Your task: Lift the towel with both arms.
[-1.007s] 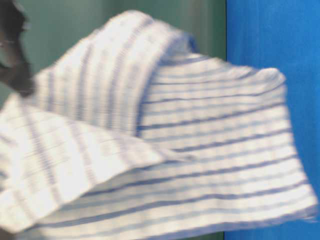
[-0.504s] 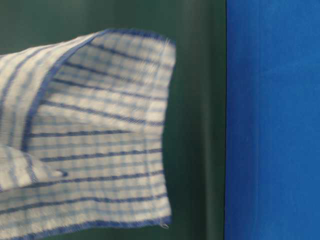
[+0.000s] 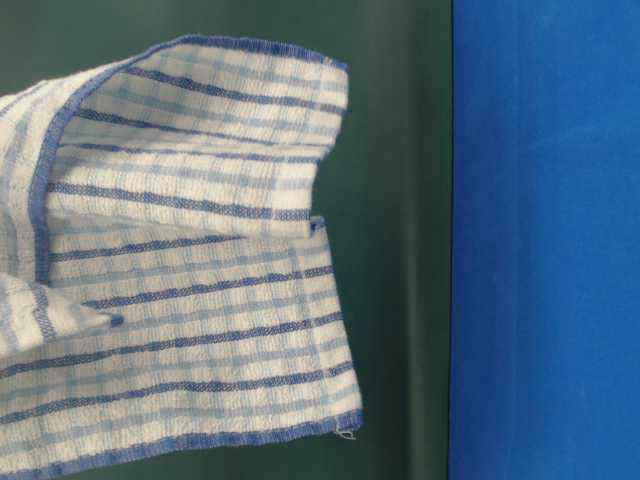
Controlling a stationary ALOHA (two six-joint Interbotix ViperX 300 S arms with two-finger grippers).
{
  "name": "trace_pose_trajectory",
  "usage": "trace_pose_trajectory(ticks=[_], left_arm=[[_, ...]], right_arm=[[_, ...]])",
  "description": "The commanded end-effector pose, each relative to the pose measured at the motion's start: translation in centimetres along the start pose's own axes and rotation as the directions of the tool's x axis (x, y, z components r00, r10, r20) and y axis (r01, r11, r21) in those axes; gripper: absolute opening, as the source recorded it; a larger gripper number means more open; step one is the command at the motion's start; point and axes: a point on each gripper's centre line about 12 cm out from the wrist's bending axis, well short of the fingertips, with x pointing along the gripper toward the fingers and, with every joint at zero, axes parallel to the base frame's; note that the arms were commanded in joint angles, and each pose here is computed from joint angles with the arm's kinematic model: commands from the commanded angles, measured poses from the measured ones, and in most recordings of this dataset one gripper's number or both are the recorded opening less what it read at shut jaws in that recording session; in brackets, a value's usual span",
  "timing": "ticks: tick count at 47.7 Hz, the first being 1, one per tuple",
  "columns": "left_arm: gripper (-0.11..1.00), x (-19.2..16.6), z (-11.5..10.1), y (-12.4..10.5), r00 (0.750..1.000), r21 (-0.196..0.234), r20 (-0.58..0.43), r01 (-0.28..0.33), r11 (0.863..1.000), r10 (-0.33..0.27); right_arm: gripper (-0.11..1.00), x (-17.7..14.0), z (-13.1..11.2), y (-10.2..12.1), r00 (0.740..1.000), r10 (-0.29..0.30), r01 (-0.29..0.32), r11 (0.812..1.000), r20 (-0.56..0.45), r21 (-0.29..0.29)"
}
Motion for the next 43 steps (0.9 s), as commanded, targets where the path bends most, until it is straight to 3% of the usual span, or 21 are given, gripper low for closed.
trace_pose_trajectory(ticks=[1,5,7,18,21,31,43], left_arm=[[0.04,-0.3,0.7,0.0,1.0,0.034,0.021,-0.001,0.999,0.0],[0.05,-0.3,0.5,0.0,1.0,0.066,0.018,-0.003,0.998,0.001],[0.13,-0.3,0.4,0.0,1.0,0.07,0.017,-0.003,0.998,0.002],[0.8,-0.2,-0.2,0.1,1.0,0.068,0.014,-0.003,0.998,0.002],[0.91,0.0,-0.5,0.1,1.0,0.068,0.006,-0.003,0.998,0.002],[0.91,1.5,-2.4,0.1,0.999,0.062,-0.034,0.0,0.998,0.002],[0.91,4.2,-7.5,-0.2,0.989,0.06,-0.146,0.02,0.998,-0.011]], right_arm=[[0.02,-0.9,0.9,-0.4,0.999,-0.009,0.009,1.0,0.035,-0.001],[0.02,-0.9,0.8,-0.8,0.999,-0.02,0.02,1.0,0.032,0.005],[0.04,-0.8,0.7,-1.1,0.999,-0.027,0.027,1.0,0.027,0.007],[0.65,-0.4,0.0,-1.4,0.999,-0.037,0.037,0.999,0.007,0.015],[0.65,-0.3,-0.3,-1.4,0.999,-0.039,0.039,0.999,-0.002,0.018],[0.62,0.3,-1.6,-1.4,0.998,-0.041,0.042,0.999,-0.039,0.019],[0.62,3.5,-7.2,-0.7,0.991,-0.018,0.026,0.998,-0.136,0.06]])
